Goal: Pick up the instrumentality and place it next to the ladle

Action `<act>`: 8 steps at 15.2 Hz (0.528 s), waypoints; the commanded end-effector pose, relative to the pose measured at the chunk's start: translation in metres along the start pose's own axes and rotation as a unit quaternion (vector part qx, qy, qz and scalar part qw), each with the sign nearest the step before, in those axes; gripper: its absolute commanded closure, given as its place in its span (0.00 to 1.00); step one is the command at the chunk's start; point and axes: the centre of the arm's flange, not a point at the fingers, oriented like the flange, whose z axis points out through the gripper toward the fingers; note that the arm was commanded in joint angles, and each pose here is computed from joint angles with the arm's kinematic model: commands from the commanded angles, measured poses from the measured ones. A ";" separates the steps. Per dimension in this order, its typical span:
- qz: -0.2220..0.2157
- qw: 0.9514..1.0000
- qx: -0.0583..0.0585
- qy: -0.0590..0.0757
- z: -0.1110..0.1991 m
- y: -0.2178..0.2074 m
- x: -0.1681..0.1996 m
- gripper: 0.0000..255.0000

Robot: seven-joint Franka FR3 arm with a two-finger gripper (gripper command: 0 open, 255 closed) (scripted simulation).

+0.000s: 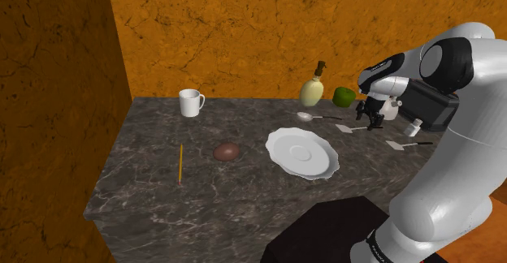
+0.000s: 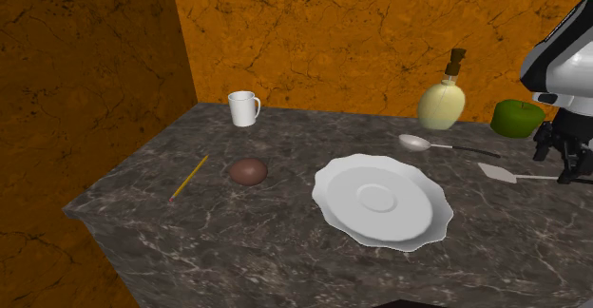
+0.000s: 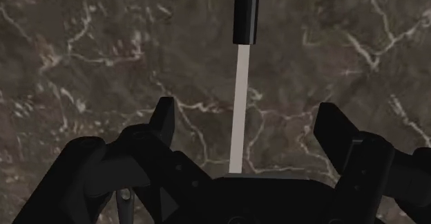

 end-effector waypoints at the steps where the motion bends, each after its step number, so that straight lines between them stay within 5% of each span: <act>1: 0.000 1.000 0.000 0.000 0.000 0.000 0.000 0.00; 5: 0.000 1.000 0.000 0.000 -0.050 0.000 0.000 0.00; 8: 0.000 1.000 0.000 0.000 -0.050 0.000 0.000 0.00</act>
